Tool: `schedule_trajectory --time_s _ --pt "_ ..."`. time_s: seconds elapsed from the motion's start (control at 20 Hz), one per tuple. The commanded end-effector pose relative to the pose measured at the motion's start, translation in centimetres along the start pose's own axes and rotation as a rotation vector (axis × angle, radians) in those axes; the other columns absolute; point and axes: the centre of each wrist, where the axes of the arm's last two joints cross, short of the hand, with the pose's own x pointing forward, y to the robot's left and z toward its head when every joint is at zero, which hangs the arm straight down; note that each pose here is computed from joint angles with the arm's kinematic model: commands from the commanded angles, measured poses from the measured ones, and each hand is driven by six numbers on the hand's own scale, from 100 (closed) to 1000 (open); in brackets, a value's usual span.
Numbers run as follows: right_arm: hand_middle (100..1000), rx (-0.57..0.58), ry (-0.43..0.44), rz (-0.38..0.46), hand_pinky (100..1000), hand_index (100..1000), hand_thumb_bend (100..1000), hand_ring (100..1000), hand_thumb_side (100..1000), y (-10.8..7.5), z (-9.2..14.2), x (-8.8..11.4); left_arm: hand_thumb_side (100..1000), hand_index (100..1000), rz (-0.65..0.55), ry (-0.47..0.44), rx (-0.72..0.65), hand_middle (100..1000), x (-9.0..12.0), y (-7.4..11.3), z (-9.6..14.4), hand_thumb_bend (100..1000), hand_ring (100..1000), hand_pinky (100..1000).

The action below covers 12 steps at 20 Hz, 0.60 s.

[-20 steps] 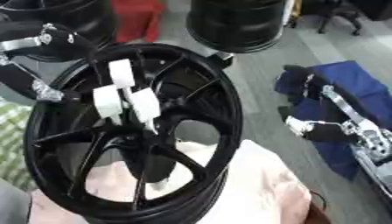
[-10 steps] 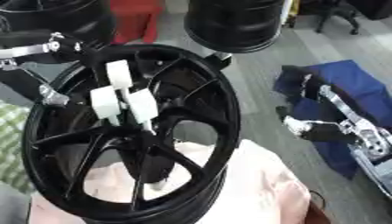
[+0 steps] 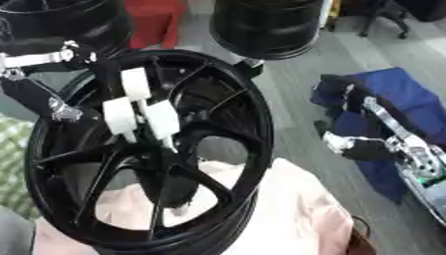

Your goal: Pull the pin out of the wheel hub.

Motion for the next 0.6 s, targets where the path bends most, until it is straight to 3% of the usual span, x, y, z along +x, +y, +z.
schedule_trajectory --time_s 0.05,0.6 --pt "959 0.002 -0.009 0.027 674 962 222 859 243 -0.92 0.02 0.22 526 886 -0.108 -0.089 -0.120 684 0.48 1.07 0.43 533 710 825" --pt "959 0.003 -0.007 0.026 675 962 219 859 244 -0.93 0.06 0.17 534 885 -0.110 -0.097 -0.154 682 0.75 0.91 0.06 535 707 824"
